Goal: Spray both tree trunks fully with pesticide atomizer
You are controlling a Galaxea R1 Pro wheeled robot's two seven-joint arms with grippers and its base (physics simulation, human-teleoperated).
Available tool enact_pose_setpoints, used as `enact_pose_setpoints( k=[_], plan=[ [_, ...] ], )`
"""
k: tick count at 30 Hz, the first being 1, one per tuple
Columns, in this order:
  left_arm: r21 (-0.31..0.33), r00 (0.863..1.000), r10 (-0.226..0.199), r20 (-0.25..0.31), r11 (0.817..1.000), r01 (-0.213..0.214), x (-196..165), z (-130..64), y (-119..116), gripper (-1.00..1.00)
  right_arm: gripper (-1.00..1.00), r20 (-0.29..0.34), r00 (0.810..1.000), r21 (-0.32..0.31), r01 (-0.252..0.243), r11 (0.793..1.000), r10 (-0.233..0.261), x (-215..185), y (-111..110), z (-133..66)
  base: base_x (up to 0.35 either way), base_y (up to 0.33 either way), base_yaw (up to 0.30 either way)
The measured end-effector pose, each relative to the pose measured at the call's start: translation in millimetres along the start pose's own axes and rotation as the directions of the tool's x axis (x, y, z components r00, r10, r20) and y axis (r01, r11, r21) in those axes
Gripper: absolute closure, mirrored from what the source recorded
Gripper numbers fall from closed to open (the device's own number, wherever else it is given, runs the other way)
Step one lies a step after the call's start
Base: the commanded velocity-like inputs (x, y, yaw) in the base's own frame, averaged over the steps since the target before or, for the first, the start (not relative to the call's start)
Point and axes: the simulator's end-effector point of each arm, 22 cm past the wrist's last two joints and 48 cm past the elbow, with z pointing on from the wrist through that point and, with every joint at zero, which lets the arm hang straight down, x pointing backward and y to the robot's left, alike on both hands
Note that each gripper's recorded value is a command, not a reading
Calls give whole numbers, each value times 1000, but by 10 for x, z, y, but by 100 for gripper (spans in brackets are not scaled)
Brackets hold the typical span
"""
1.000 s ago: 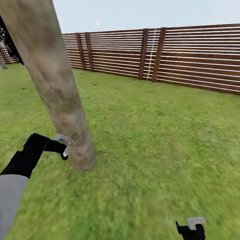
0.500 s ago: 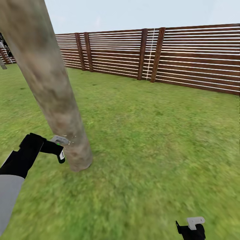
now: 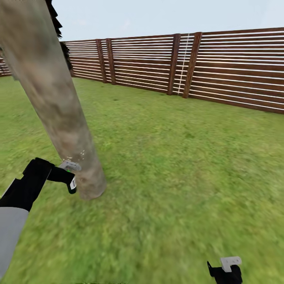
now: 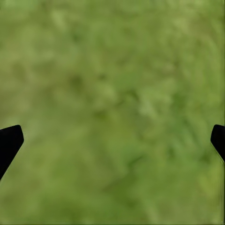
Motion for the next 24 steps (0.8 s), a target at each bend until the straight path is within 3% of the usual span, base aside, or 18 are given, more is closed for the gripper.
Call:
enact_pose_setpoints(
  k=[8, 10, 12, 14, 18, 19, 21, 24],
  plan=[
    [10, 999, -4, -35, 1000, 4, 200, 99, -47, 100, -100, 0, 1000, -1, 0, 1000, 0, 0, 6, 0, 0, -272, 278],
    [14, 997, -19, -73, 1000, 20, 345, 181, -28, 100, -100, 0, 1000, -1, 0, 1000, 0, 0, 6, 0, 0, -272, 195],
    [-5, 989, -42, -144, 999, 42, 633, 336, 49, 100, -100, 0, 1000, -1, 0, 1000, 0, 0, 7, 0, 0, -272, 38],
    [-15, 985, -53, -167, 999, 51, 727, 395, 62, 100, -100, 0, 1000, 0, 0, 1000, 0, 0, 0, 0, 0, -272, 10],
    [-18, 983, -57, -173, 998, 55, 751, 433, 36, 100, -100, 2, 1000, 6, 1, 1000, -1, -5, -45, 1, 0, -272, 1],
    [-23, 983, -69, -168, 998, 66, 748, 425, 68, 100, -100, 2, 1000, 7, 1, 1000, -1, -6, -51, 1, 0, -272, 0],
    [-101, 976, -159, -151, 984, 145, 878, 421, 414, 100, -100, 0, 1000, 6, 2, 1000, -2, -1, -44, 1, 28, -272, 0],
    [-116, 977, -153, -149, 984, 136, 986, 529, 469, 100, -100, 0, 1000, 3, 2, 1000, -2, 1, -22, 0, 123, -262, 0]
  ],
)
